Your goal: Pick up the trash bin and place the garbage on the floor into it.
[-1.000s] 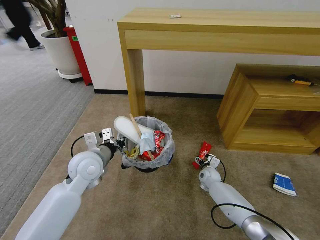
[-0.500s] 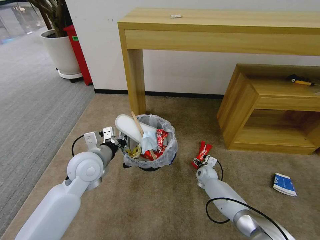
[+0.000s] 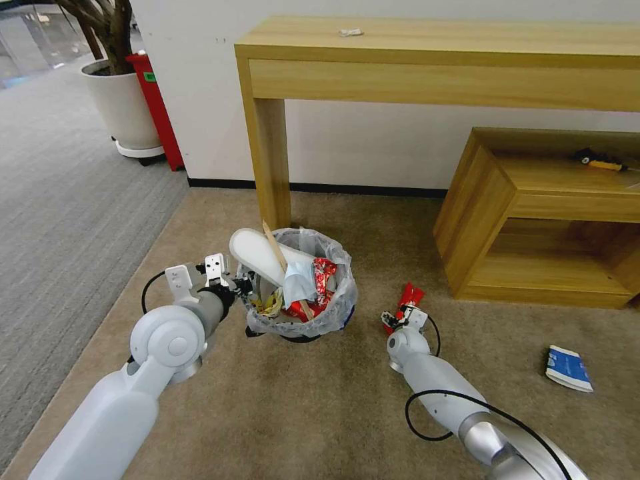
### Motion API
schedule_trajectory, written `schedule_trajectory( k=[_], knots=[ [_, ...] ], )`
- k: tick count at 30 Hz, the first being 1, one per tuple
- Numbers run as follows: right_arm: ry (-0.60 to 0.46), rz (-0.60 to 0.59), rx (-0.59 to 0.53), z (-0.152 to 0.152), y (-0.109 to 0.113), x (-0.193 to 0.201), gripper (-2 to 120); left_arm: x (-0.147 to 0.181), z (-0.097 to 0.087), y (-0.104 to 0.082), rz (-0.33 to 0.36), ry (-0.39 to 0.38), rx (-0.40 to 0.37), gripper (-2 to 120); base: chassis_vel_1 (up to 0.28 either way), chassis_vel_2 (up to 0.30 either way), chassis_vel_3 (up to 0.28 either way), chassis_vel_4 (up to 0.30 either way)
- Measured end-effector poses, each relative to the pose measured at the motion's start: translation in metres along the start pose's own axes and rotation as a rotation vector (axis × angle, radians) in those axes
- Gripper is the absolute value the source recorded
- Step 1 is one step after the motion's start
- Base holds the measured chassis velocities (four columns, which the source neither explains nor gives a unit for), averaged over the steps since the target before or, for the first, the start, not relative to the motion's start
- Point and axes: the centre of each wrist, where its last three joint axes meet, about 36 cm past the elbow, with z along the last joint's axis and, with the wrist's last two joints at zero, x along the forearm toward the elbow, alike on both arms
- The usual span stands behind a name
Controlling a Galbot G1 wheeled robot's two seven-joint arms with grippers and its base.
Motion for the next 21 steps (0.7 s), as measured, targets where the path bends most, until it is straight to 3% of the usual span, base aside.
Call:
schedule_trajectory(
  k=[5,7,9,16,19,21],
  knots=[
    [0.012,0.021,0.000,0.003,-0.004,-0.003,72,0.006,-0.001,-0.001,0.004,-0.005,-0.001,0,0.000,0.000,0.000,0.000],
    [0.013,0.023,0.003,0.004,-0.006,-0.003,71,0.007,-0.001,-0.002,0.005,-0.006,-0.001,0,0.000,0.000,0.000,0.000],
    [0.015,0.032,0.003,0.006,-0.010,-0.004,58,0.010,-0.001,-0.003,0.009,-0.008,-0.002,0,0.000,0.000,0.000,0.000],
    [0.006,0.041,0.022,0.013,-0.019,-0.006,36,0.012,-0.001,-0.003,0.011,-0.012,-0.004,0,0.000,0.000,0.000,0.000],
    [-0.013,0.046,0.064,0.022,-0.025,-0.006,19,0.011,0.001,-0.005,0.014,-0.009,0.000,0,0.000,0.000,0.000,0.000],
    [-0.020,0.050,0.079,0.025,-0.027,-0.006,17,0.010,0.002,-0.005,0.014,-0.007,0.001,0,0.000,0.000,0.000,0.000]
  ],
)
